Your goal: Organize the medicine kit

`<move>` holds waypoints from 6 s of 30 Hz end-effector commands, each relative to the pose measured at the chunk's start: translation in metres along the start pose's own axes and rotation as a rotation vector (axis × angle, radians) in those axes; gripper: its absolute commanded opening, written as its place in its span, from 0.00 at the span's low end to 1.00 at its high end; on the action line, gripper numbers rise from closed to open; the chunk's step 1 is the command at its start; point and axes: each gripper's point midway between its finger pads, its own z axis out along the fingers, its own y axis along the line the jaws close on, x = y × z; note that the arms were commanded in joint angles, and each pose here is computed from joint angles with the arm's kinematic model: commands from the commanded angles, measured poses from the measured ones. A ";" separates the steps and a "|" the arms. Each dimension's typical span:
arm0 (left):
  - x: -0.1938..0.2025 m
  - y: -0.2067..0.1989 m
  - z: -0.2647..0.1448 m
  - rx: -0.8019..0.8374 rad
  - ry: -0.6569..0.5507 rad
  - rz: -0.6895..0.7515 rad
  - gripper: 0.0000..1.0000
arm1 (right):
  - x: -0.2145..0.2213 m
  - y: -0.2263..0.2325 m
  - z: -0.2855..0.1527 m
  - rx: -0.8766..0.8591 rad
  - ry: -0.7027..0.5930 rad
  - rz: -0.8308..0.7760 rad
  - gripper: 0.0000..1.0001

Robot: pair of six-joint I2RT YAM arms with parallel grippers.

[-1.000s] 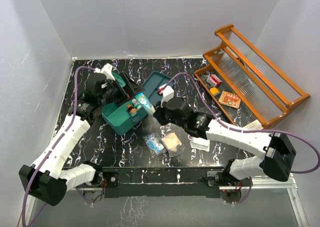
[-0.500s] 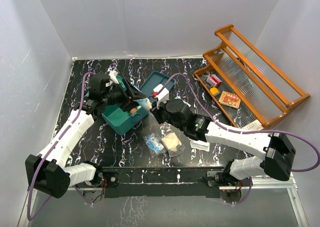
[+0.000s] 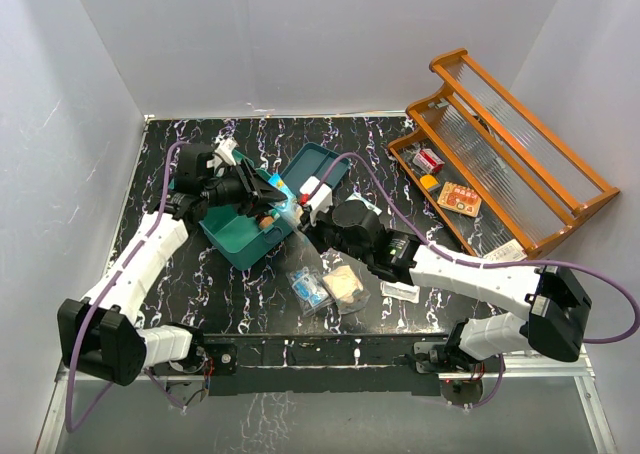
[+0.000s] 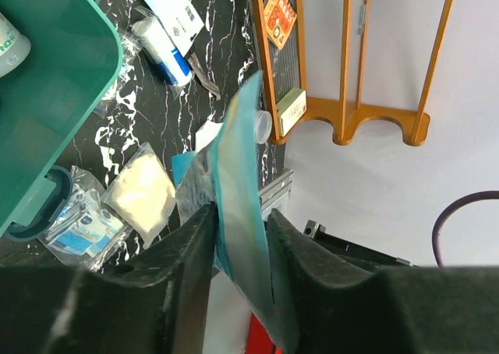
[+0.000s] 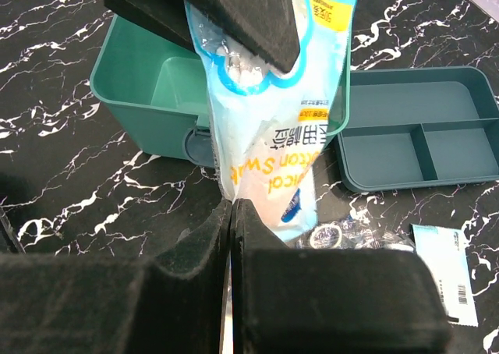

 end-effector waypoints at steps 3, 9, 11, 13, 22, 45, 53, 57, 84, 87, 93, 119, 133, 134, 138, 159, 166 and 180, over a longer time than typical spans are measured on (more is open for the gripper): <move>0.006 -0.010 -0.005 0.047 0.056 0.123 0.18 | -0.025 0.002 0.003 0.000 -0.074 0.020 0.05; -0.008 -0.023 -0.014 0.086 0.005 0.330 0.04 | -0.020 0.002 -0.007 0.007 -0.036 0.087 0.52; -0.015 -0.025 -0.021 0.075 -0.016 0.389 0.02 | -0.024 0.002 -0.015 0.008 -0.047 0.118 0.57; -0.021 -0.023 -0.029 0.048 -0.029 0.450 0.01 | -0.030 -0.001 -0.022 0.024 -0.059 0.153 0.59; -0.060 0.017 -0.086 -0.370 -0.122 0.595 0.00 | -0.043 -0.020 -0.040 0.114 -0.120 0.319 0.61; -0.069 0.093 -0.070 -0.581 -0.076 0.564 0.01 | -0.024 0.007 -0.032 -0.011 -0.083 0.441 0.57; -0.079 0.064 -0.076 -0.525 -0.099 0.636 0.01 | -0.022 0.009 -0.031 -0.023 -0.079 0.444 0.57; -0.069 0.084 -0.067 -0.525 -0.070 0.625 0.02 | -0.020 0.011 -0.030 -0.032 -0.077 0.447 0.57; -0.038 0.165 -0.043 -0.609 -0.069 0.480 0.42 | -0.018 0.018 -0.028 -0.066 -0.076 0.456 0.59; -0.050 0.161 -0.054 -0.667 -0.109 0.498 0.52 | -0.018 0.017 -0.028 -0.062 -0.078 0.457 0.59; -0.069 0.138 -0.069 -0.685 -0.177 0.540 0.63 | -0.019 0.015 -0.028 -0.054 -0.083 0.457 0.59; -0.067 0.185 -0.040 -1.009 -0.401 0.344 0.33 | 0.001 0.009 -0.025 -0.003 -0.062 0.495 0.59; -0.059 0.226 0.004 -1.050 -0.334 0.235 0.24 | 0.015 -0.002 -0.028 0.064 -0.050 0.507 0.58; -0.058 0.229 0.005 -1.057 -0.330 0.229 0.24 | 0.015 -0.002 -0.029 0.068 -0.049 0.507 0.58; -0.053 0.237 0.011 -1.064 -0.298 0.223 0.23 | 0.016 -0.004 -0.029 0.077 -0.048 0.508 0.58; -0.064 0.131 -0.003 -0.740 -0.290 0.378 0.52 | 0.067 -0.034 -0.044 0.314 0.097 0.546 0.62; -0.055 0.071 -0.041 -0.560 -0.339 0.485 0.56 | 0.123 -0.035 -0.070 0.393 0.326 0.530 0.61; -0.023 0.007 -0.086 -0.225 -0.456 0.555 0.63 | 0.188 -0.019 -0.085 0.381 0.609 0.500 0.49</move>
